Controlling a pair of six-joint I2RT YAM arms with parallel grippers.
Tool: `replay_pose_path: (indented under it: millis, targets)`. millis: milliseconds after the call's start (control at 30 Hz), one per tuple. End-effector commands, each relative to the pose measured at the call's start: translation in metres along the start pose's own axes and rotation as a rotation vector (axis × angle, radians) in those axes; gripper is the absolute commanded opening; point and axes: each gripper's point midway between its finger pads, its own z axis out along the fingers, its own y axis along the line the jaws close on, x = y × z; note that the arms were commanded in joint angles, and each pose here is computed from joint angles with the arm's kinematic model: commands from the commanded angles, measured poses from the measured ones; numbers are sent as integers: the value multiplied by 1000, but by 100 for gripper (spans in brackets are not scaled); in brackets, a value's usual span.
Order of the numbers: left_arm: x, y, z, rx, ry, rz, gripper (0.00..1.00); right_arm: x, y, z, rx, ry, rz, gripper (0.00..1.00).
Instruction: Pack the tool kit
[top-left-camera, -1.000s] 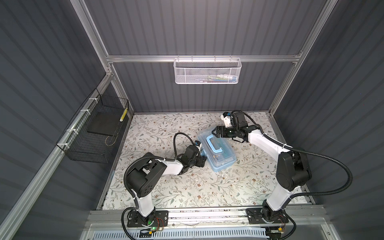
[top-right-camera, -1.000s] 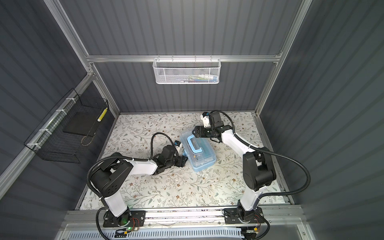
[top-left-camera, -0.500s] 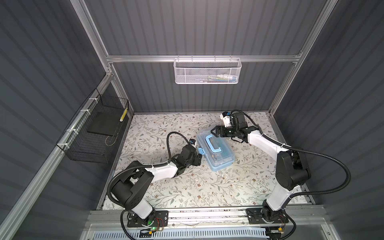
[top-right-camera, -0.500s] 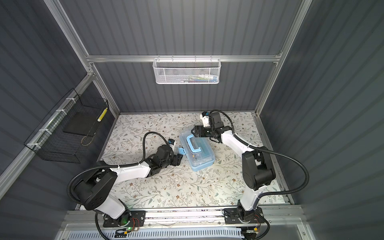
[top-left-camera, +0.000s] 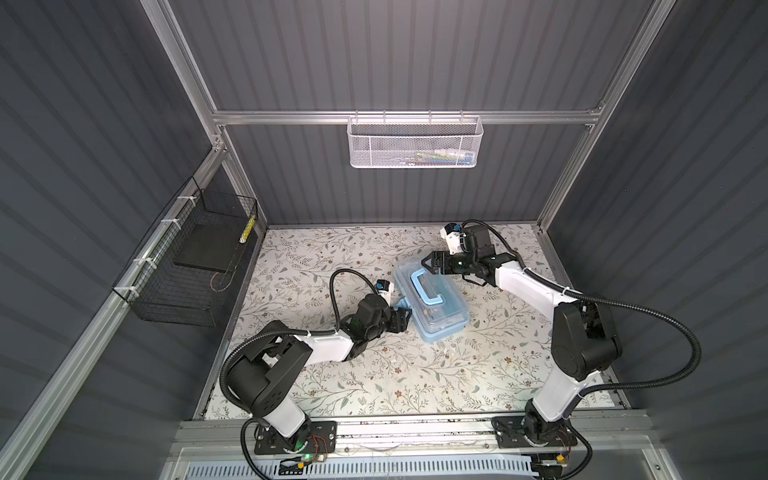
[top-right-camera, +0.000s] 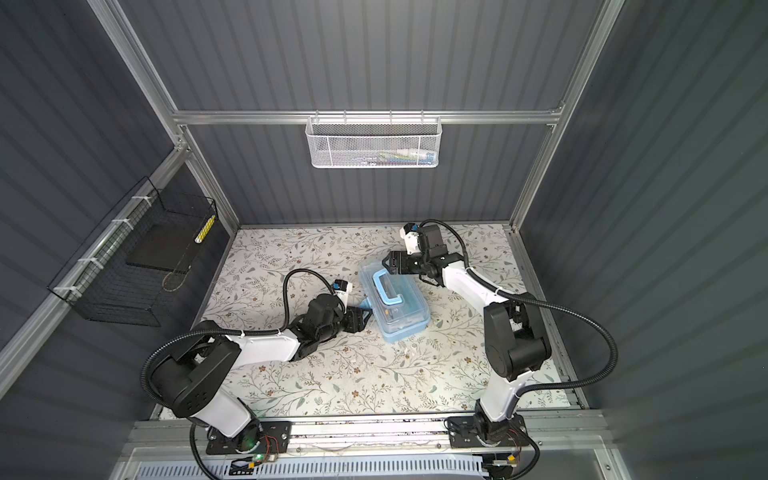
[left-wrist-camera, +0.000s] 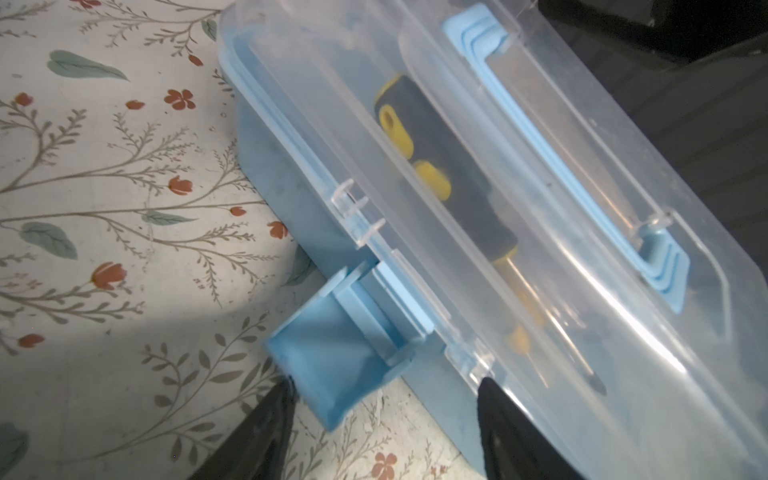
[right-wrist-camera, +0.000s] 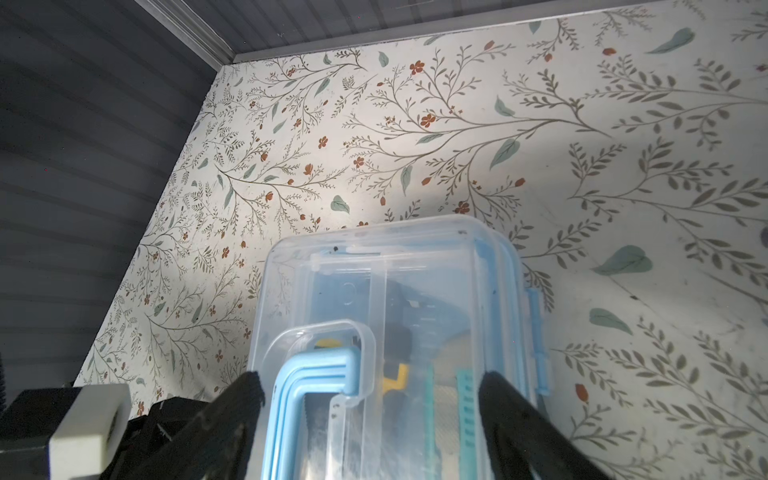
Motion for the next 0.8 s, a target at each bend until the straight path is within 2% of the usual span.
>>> replay_pose_path:
  millis: [0,100,367,767]
  targets:
    - [-8,-9,2,55,-25,-9,69,34,2,8,-37,109,49,84]
    - [1,5,2,-27,41,46,67,34,3,8,-41,110,54,84]
    - [22,40,-2,-210,154,197,71,33,4,10,-49,112,59,84]
    - [20,17,30,-72,136,188,82,37,4,15,-52,127,66,83]
